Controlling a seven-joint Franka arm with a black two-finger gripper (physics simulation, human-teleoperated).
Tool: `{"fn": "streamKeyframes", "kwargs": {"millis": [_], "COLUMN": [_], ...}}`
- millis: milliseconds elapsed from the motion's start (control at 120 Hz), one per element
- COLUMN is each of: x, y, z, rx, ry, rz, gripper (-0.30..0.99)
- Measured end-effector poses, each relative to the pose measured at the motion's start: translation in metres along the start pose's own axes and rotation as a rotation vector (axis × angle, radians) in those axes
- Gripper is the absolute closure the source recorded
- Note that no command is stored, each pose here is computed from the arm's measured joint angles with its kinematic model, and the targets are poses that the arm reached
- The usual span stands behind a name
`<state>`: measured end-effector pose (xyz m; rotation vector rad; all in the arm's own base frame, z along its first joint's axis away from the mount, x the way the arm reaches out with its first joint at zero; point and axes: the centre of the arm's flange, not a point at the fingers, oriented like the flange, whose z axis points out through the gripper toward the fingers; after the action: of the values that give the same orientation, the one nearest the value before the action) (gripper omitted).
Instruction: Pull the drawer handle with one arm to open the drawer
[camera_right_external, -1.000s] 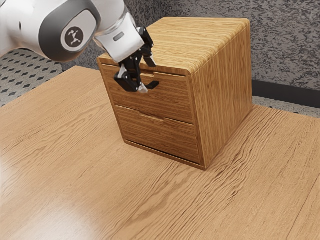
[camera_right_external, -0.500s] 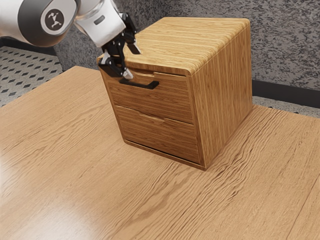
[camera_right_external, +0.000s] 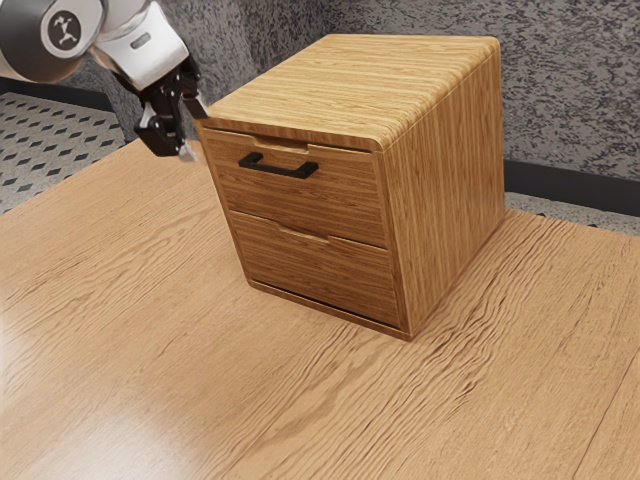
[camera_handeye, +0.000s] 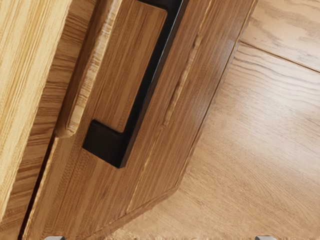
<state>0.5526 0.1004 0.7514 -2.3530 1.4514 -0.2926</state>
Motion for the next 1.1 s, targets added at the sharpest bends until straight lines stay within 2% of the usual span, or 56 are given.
{"fn": "streamKeyframes", "kwargs": {"millis": [258, 417, 1100], "x": [-0.037, -0.045, 0.004], "y": [-0.003, -0.004, 0.004], "z": [-0.001, 0.002, 0.018], "rx": [-0.011, -0.019, -0.053], "ry": [-0.028, -0.037, -0.013], "rz": [-0.058, -0.071, 0.013], "gripper": [0.20, 0.20, 0.20]}}
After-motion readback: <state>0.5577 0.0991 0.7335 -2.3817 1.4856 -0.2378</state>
